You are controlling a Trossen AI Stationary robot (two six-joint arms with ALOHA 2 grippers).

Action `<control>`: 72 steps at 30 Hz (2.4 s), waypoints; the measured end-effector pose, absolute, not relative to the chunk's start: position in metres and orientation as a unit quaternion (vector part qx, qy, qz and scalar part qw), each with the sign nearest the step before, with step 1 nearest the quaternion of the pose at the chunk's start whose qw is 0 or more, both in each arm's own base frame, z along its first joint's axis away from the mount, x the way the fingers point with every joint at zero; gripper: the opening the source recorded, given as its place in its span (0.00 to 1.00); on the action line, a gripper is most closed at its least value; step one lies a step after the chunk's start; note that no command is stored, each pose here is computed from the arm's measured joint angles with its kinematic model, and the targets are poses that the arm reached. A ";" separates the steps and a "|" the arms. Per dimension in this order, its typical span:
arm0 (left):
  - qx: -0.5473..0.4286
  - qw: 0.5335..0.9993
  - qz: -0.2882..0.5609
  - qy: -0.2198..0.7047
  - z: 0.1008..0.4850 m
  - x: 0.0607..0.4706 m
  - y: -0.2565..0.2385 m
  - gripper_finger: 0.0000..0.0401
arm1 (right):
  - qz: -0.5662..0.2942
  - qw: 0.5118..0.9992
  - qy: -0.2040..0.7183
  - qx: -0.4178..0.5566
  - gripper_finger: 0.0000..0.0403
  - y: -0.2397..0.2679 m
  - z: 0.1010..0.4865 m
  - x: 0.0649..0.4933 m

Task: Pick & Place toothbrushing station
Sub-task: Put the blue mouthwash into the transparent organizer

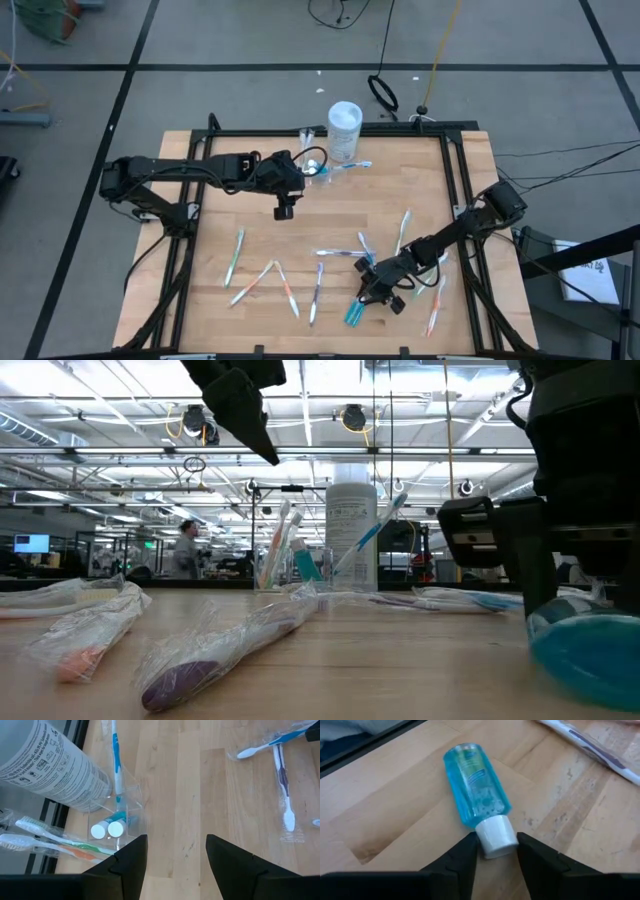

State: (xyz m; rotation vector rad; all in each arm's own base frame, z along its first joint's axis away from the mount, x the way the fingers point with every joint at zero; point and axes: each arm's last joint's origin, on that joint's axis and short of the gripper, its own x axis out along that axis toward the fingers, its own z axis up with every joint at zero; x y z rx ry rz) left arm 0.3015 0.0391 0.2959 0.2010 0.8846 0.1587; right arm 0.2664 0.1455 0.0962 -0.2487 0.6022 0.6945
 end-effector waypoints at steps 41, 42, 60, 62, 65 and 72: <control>-0.042 0.926 -0.021 0.376 0.224 0.376 0.040 0.52 | 0.032 0.695 0.265 -0.668 0.23 0.029 0.163 0.289; -0.047 0.926 -0.025 0.374 0.221 0.379 0.040 0.52 | 0.029 0.696 0.263 -0.667 0.23 0.029 0.164 0.289; -0.128 0.920 -0.055 0.366 0.186 0.399 0.041 0.50 | 0.027 0.699 0.260 -0.666 0.24 0.030 0.165 0.290; -0.128 0.920 -0.056 0.366 0.187 0.399 0.041 0.46 | 0.026 0.703 0.259 -0.662 0.25 0.030 0.165 0.290; -0.130 0.920 -0.054 0.365 0.187 0.399 0.042 0.37 | 0.026 0.703 0.260 -0.662 0.26 0.030 0.165 0.290; -0.144 0.918 -0.049 0.366 0.187 0.398 0.045 0.22 | 0.019 0.720 0.262 -0.643 0.27 0.030 0.164 0.290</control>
